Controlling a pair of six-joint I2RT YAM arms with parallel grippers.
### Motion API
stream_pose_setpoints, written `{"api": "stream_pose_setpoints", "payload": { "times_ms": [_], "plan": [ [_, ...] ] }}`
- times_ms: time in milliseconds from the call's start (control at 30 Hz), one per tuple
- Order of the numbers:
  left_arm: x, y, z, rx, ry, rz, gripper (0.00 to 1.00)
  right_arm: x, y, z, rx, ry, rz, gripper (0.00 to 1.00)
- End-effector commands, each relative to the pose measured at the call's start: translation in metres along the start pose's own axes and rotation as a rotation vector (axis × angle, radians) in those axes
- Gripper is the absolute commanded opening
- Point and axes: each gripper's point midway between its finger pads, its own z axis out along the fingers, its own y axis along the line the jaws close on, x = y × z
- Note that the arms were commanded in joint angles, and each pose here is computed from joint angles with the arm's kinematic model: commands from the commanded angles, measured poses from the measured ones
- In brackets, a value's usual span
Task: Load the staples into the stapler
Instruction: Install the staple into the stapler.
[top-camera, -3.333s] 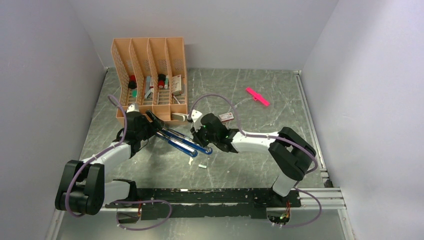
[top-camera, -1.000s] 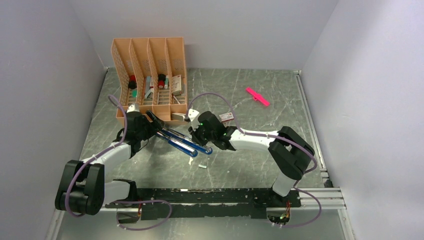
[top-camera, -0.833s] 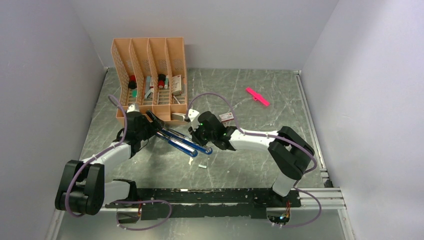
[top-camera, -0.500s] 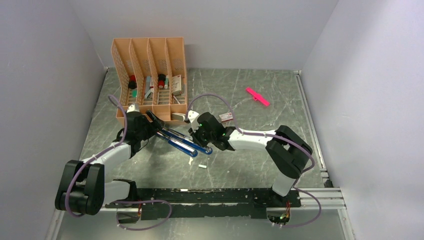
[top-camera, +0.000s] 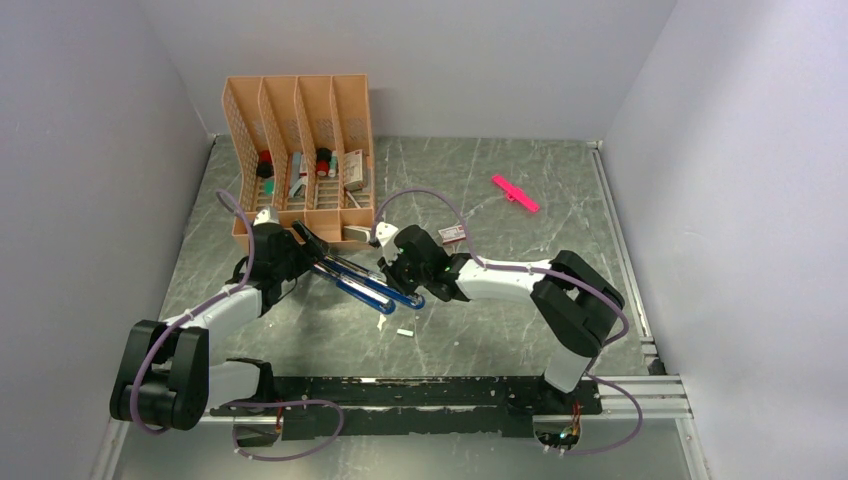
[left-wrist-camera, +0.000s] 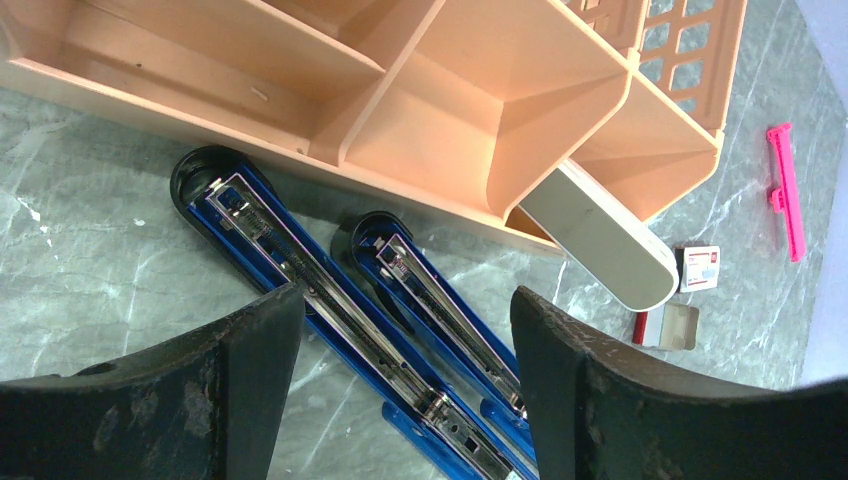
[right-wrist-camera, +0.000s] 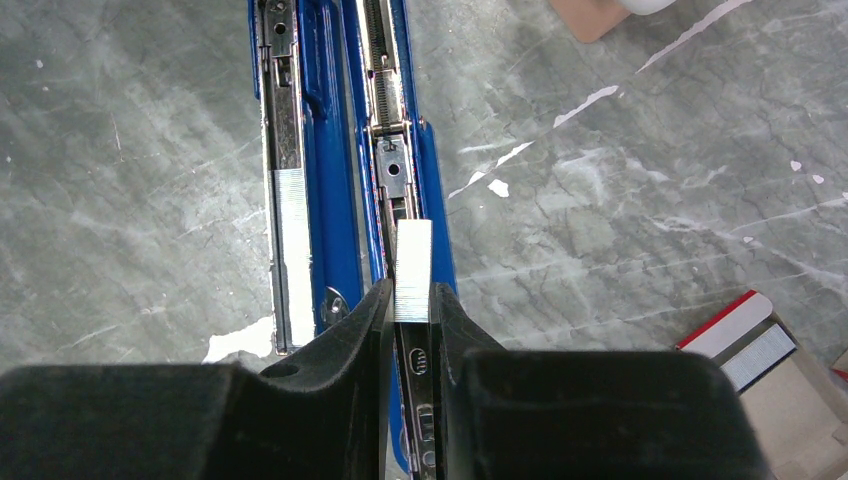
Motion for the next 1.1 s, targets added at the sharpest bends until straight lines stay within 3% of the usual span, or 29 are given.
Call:
{"api": "stream_pose_setpoints", "payload": {
  "times_ms": [0, 533, 1067],
  "plan": [
    [-0.002, -0.013, -0.001, 0.052, -0.004, 0.015, 0.80, -0.001, 0.003, 0.003, -0.014, 0.014, -0.008, 0.00],
    [-0.002, -0.014, -0.001, 0.052, -0.004, 0.014, 0.80, 0.010, 0.002, 0.004, -0.016, 0.082, -0.026, 0.00],
    [-0.003, -0.014, -0.001, 0.055, -0.006, 0.015, 0.80, -0.021, 0.008, -0.007, -0.011, -0.033, -0.045, 0.00]
  ]
}}
